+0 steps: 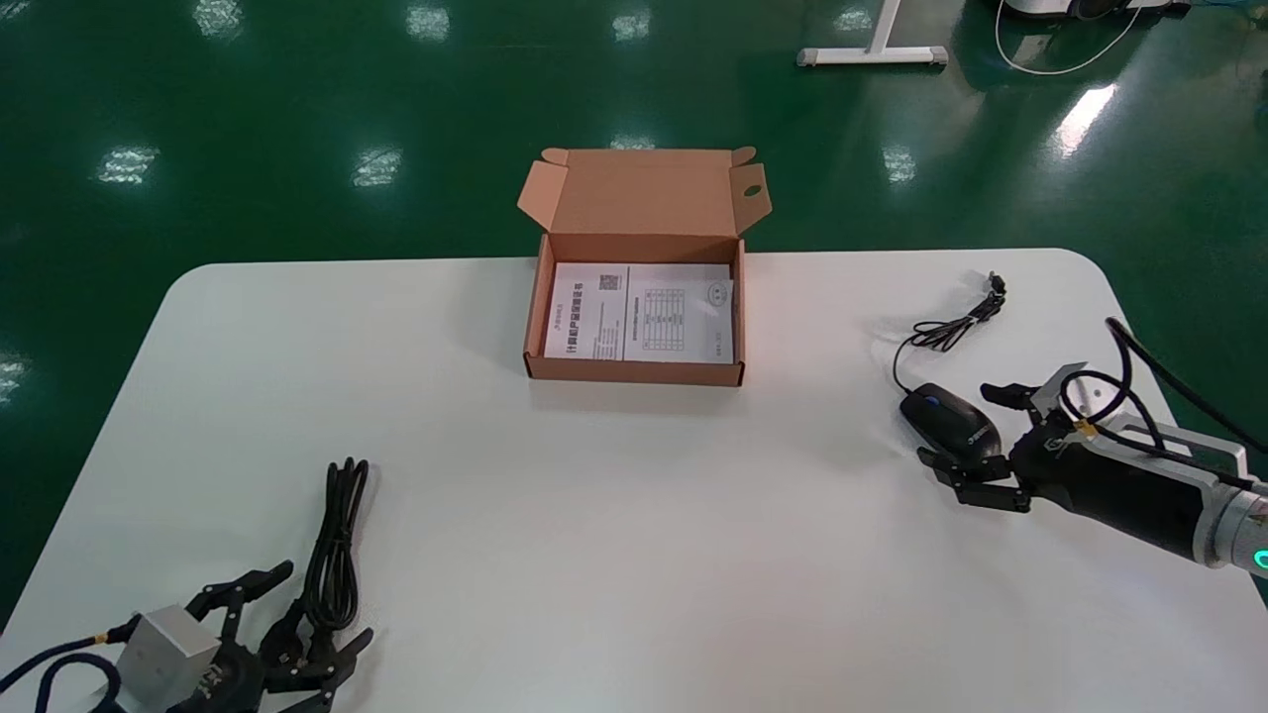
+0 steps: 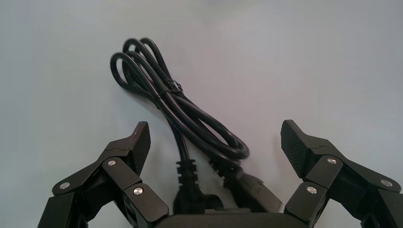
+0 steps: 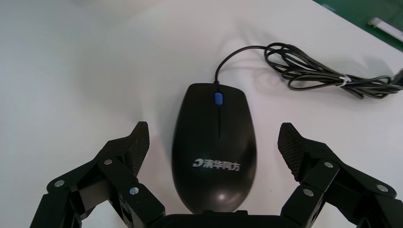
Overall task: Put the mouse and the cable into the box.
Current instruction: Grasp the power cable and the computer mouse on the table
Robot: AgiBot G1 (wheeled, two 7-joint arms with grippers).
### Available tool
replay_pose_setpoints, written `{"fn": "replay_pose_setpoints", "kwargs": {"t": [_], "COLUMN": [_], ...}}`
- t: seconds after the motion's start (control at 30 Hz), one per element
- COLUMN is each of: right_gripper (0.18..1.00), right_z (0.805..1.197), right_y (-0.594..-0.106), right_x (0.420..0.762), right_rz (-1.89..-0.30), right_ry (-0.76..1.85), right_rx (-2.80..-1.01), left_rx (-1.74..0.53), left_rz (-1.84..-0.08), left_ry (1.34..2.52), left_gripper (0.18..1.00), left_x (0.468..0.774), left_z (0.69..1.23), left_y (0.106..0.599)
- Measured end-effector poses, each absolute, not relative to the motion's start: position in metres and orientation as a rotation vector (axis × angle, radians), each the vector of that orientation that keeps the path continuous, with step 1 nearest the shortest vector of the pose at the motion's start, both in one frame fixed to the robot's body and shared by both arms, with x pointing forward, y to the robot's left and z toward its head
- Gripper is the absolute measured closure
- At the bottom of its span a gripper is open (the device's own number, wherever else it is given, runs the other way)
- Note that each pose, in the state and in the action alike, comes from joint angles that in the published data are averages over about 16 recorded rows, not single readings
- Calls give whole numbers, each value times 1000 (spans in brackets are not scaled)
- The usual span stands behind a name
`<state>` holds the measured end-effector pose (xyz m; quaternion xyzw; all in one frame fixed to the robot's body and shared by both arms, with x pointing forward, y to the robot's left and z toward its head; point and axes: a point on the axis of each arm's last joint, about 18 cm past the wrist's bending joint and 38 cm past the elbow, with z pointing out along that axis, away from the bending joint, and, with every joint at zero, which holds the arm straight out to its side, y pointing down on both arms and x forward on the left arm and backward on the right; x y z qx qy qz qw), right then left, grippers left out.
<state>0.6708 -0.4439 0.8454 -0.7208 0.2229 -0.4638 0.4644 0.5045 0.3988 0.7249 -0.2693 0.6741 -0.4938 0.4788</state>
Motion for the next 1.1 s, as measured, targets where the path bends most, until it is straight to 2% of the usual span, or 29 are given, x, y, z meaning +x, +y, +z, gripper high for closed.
{"fn": "replay_pose_setpoints", "kwargs": {"t": [0.8, 1.1], "right_gripper": [180, 221], "right_z": [836, 837], "right_y": [-436, -437], "right_x": [670, 671], "right_rz": [-1064, -1074], "right_ry": [562, 563], "right_rx": [-1812, -1804], "left_rx": [-701, -700], "left_rz": [-1204, -1205], "left_ry": [1646, 1645], "left_gripper": [184, 200], "left_x": [499, 500], "left_z": [715, 715], "left_y": [400, 400]}}
